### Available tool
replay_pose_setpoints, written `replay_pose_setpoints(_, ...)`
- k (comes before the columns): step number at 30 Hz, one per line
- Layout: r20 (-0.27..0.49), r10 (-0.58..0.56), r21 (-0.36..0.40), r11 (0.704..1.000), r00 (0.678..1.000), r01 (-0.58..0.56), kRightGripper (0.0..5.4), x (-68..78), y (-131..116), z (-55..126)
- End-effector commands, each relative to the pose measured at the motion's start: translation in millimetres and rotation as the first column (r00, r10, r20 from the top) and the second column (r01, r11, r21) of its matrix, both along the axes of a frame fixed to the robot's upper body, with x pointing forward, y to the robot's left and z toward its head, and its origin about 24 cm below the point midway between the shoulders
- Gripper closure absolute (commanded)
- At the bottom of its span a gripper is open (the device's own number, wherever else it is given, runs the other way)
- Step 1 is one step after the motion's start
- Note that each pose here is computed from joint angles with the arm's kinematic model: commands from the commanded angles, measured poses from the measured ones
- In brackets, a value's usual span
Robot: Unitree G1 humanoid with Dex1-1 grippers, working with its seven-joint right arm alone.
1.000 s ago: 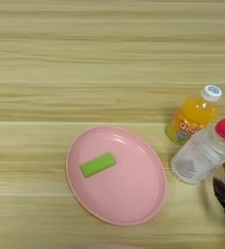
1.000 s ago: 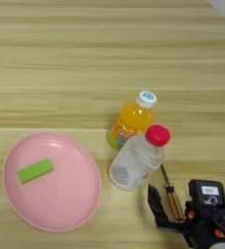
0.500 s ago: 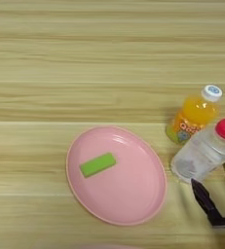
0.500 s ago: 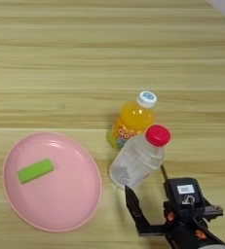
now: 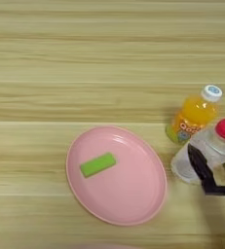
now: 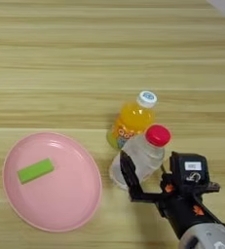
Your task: Move the objects on the table
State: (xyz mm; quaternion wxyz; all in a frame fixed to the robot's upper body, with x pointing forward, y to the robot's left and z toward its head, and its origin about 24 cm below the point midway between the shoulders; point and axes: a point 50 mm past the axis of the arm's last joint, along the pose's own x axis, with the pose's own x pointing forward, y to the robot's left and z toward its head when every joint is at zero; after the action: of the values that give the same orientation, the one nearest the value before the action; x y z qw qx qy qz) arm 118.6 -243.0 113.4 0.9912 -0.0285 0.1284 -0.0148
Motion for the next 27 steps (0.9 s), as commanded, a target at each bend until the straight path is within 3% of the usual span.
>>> replay_pose_setpoints(1,0.089,0.009,-0.034,0.999,0.996,-0.006,0.03,5.1,1,10.8)
replay_pose_setpoints(27,0.146,-0.019,0.002,1.000,0.989,0.019,0.03,19.1,0,3.3)
